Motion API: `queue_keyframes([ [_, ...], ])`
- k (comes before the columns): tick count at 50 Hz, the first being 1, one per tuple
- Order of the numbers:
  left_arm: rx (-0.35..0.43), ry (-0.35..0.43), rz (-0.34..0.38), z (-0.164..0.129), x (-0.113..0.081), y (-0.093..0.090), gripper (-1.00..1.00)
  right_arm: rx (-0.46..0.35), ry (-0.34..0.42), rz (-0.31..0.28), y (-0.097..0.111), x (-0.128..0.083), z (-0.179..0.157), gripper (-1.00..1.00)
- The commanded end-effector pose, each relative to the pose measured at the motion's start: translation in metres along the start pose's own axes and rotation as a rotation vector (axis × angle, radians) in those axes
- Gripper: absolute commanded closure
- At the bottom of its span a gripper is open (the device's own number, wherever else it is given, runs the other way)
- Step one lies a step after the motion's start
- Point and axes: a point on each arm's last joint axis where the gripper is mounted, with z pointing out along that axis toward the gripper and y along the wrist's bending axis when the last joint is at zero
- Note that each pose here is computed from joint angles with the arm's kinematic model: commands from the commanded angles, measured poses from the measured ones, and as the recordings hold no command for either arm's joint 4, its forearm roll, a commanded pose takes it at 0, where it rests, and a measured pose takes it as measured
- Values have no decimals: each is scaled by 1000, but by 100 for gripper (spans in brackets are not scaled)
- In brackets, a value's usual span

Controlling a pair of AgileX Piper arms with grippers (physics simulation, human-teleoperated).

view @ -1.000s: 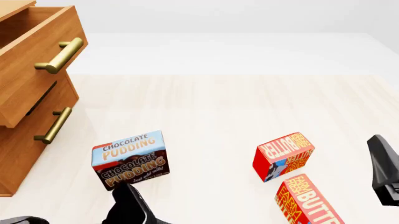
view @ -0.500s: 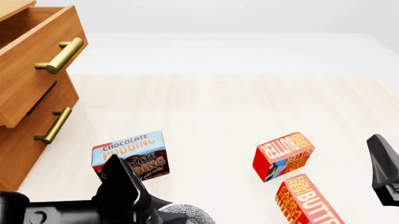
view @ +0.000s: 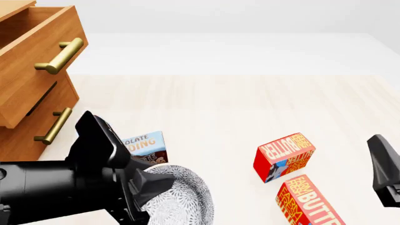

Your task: Put the bowl in the top drawer of the cabinet.

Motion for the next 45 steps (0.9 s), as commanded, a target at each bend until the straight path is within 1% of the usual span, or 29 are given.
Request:
queue_keyframes([
  [1,-49,-49,8,-21,-22,8,100,-5,-1,1,0,0,0,-100],
  [11,-93,-81,15,-35,-34,16,100,-9,-2,1,1,0,0,-100],
  [14,-117,-101,14,-44,-42,19,100,-10,-2,0,1,0,0,-100],
  [22,-155,-133,9,-57,-56,24,100,-11,-3,0,1,0,0,-100],
  [30,-174,-176,-10,-72,-71,25,100,-12,-3,-1,1,0,0,-100],
  [31,-190,-189,-11,-76,-76,27,100,-13,-3,-2,1,0,0,-100],
  [34,-205,-217,-22,-84,-84,28,100,-14,-3,-1,1,0,0,-100],
  [36,-211,-220,-22,-85,-85,29,100,-14,-3,-1,1,0,0,-100],
  [37,-227,-241,-23,-91,-88,31,100,-15,-4,-1,1,0,0,-100],
  [40,-236,-253,-22,-95,-91,32,100,-15,-4,-1,1,0,0,-100],
  [43,-244,-266,-38,-98,-94,33,100,-18,-4,-1,1,0,0,-100],
  [44,-251,-277,-67,-100,-96,34,100,-17,-4,-1,1,0,0,-100],
  [45,-259,-279,-57,-100,-97,35,100,-17,-5,-1,1,0,0,-100],
])
